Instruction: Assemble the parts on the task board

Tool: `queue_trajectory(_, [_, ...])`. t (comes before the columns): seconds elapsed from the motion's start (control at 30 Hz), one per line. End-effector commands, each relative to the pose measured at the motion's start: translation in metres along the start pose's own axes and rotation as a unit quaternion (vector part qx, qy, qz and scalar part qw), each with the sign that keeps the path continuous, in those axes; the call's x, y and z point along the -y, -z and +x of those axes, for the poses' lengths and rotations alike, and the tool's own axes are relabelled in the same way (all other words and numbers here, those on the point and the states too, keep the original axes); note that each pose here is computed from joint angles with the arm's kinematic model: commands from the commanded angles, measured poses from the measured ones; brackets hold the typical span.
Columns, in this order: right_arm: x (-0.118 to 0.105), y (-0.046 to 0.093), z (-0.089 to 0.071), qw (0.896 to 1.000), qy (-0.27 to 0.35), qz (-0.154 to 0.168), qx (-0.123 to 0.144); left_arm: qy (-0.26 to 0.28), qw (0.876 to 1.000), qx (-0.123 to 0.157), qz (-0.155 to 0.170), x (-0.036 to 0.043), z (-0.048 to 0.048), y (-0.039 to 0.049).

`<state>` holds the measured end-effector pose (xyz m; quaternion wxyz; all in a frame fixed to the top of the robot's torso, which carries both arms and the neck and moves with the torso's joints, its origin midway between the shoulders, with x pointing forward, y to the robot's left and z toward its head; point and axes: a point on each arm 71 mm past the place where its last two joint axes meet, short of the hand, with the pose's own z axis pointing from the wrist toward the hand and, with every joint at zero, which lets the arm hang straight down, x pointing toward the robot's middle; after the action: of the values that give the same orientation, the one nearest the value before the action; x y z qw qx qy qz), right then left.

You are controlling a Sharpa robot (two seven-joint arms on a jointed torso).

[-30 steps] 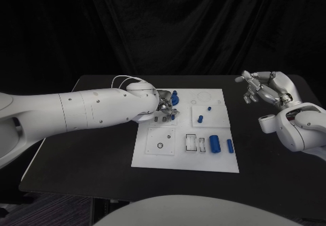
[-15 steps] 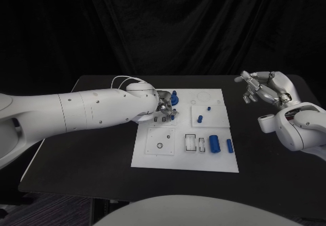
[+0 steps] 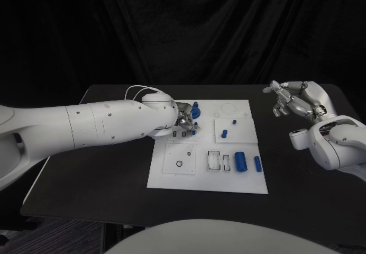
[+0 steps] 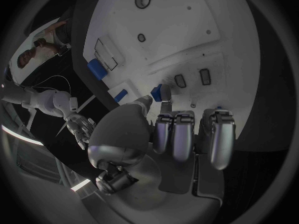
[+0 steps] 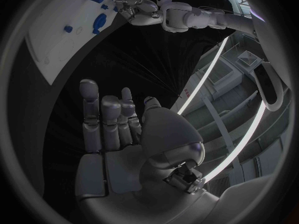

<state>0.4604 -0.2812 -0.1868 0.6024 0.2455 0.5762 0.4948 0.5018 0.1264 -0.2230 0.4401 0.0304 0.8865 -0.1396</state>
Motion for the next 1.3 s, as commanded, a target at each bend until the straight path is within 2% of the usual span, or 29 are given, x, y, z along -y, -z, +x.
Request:
queue_trajectory(0.03, [0.0019, 0.0007, 0.0006, 1.0, 0.002, 0.007, 0.0, -0.005, 1.0, -0.007, 0.005, 0.0016, 0.0023, -0.0002])
queue_trajectory(0.93, [0.0043, 0.0001, 0.0027, 1.0, 0.004, 0.013, -0.005, -0.009, 1.0, -0.017, 0.004, 0.001, 0.0043, -0.0005])
queue_trajectory(1.3, [0.0056, -0.0006, 0.003, 1.0, 0.005, 0.017, -0.007, -0.007, 1.0, -0.015, 0.002, -0.002, 0.0042, 0.0005])
